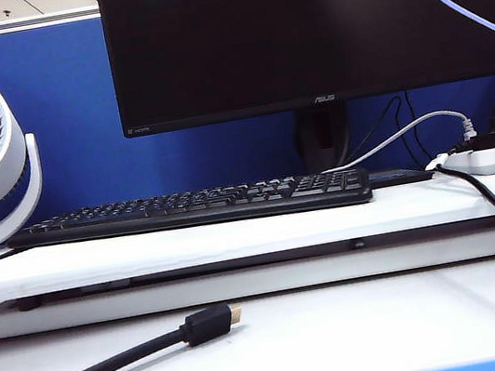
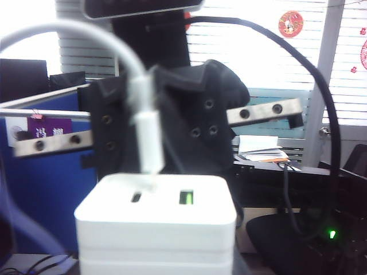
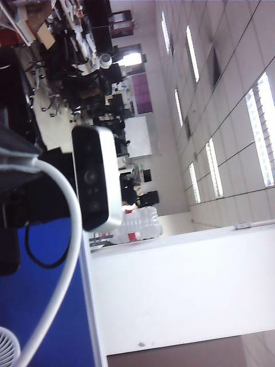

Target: Pick up the Type-C charging cable and the charging base, insert one end of the Type-C charger into the corresponding slot on the base, and finally place the plugged-in charger back on the table.

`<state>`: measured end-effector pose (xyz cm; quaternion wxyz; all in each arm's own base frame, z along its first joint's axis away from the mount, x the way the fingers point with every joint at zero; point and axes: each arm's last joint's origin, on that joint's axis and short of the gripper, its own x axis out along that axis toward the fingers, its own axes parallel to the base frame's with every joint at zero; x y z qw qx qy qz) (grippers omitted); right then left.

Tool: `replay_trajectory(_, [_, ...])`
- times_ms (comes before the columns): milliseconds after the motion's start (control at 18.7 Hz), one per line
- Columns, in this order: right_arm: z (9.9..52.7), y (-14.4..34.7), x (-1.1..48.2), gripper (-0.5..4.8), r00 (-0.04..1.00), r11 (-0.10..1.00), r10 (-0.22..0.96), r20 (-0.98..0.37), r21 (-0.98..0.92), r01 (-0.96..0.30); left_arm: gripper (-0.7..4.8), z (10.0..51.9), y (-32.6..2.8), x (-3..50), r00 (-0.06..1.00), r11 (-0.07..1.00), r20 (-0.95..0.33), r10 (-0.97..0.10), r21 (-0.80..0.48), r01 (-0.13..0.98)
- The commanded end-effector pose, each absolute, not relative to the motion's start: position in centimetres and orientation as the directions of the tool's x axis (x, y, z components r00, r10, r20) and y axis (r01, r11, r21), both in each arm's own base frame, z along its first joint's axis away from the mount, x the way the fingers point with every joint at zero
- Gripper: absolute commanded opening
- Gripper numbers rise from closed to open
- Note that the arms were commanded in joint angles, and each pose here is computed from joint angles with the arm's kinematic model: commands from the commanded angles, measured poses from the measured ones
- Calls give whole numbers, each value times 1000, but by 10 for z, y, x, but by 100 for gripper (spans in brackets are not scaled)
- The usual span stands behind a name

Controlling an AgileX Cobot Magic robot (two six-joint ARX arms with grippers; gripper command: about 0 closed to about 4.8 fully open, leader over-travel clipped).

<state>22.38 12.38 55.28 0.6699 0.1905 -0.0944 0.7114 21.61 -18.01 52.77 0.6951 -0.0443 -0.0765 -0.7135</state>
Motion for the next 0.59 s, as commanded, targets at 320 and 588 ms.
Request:
replay_trajectory(320, [551,125,227,-8,-15,-58,923,386,101,-993,21,533,-178,212,-41,-27,191,-981,71,997])
replay_trajectory(588, [551,125,227,-8,-15,-58,923,386,100,-993,21,534,-178,212,-42,-27,195,-980,76,997])
